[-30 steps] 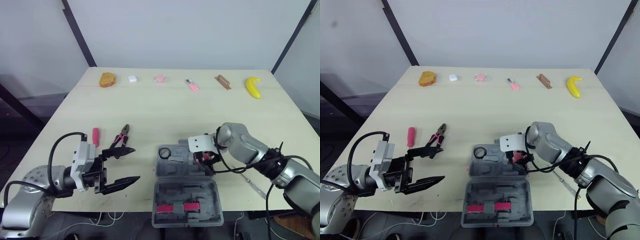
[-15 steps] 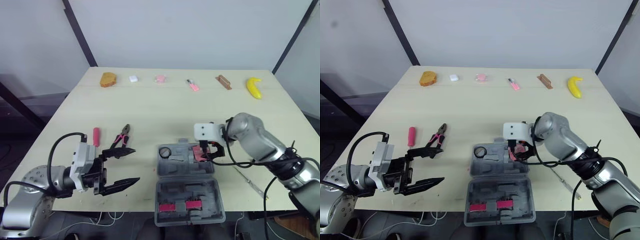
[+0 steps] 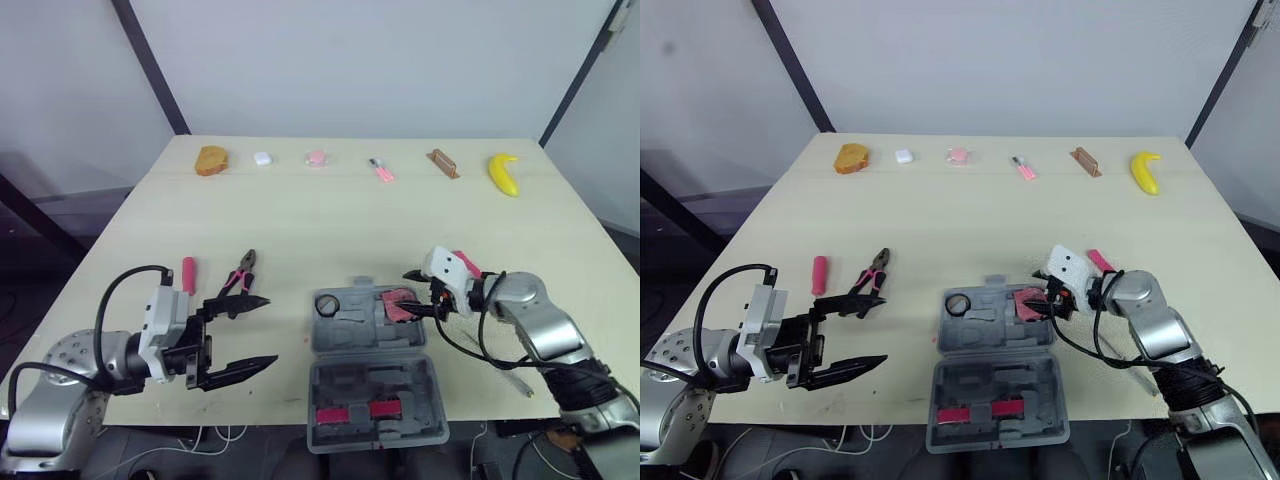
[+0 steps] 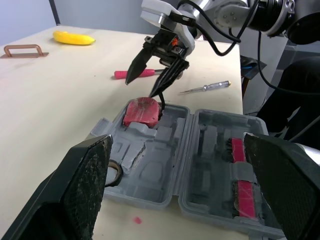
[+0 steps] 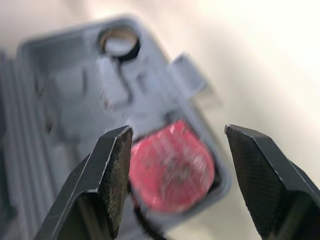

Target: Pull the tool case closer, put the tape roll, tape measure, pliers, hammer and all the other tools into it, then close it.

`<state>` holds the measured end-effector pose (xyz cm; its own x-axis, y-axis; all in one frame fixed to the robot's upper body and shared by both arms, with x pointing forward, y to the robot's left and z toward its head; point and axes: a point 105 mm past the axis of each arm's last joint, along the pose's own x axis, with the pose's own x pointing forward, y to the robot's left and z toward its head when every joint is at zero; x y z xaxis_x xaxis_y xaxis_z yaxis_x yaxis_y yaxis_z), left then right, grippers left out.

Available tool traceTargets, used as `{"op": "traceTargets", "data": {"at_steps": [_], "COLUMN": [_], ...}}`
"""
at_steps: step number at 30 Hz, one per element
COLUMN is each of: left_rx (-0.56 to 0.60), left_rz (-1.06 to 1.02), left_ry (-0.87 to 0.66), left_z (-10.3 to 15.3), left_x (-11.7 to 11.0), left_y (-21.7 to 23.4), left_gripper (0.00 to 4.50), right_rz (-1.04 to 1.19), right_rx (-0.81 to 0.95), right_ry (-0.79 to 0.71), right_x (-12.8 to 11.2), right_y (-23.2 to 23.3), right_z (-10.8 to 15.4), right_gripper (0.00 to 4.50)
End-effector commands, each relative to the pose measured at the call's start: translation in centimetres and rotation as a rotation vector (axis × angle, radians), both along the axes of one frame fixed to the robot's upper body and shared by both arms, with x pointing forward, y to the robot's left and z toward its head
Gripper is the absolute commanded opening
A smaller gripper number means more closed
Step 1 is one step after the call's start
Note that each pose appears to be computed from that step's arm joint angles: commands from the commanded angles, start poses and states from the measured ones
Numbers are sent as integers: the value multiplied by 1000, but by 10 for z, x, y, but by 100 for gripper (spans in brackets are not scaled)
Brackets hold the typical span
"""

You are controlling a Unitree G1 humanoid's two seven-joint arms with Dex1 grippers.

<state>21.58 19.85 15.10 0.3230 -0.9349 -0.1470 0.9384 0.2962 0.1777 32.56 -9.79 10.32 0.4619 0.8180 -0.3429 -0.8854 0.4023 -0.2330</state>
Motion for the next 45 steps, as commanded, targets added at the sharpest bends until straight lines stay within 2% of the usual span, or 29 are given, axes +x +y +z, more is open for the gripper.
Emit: {"op": "traceTargets", "data": {"at_steps": [1,2,4,5,10,17,24,32,45], "left_rx": [10,12,15,16,19,19,23,23,21], "left_rz": [-6,-6,-8,-8,-10,-13,-9,-3,-5], "left_ry": [-27,-28,-28,-28,-33,-39,-45,-46,-43], "left_z": [4,4,5,5,7,10,13,16,18], "left_x": [1,1,2,3,5,7,8,7,7], "left_y": [2,2,2,2,1,-2,-2,-4,-7], "left_gripper": [450,450,450,450,450,450,450,450,450], "right_rz": [-11,-16,-22,-18,-21,-30,-80,-139,-171], "right_rx": [101,111,128,134,171,236,151,34,-76], "right_ry": [-66,-76,-86,-86,-90,-32,14,239,332], "right_x": [1,2,2,1,1,5,10,-6,-22], "right_y": [-1,-1,-1,-1,1,-2,-8,-16,-16], "right_z": [10,10,8,7,0,-28,-64,-116,-146], "right_gripper": [298,242,202,144,144,144,144,144,144]}}
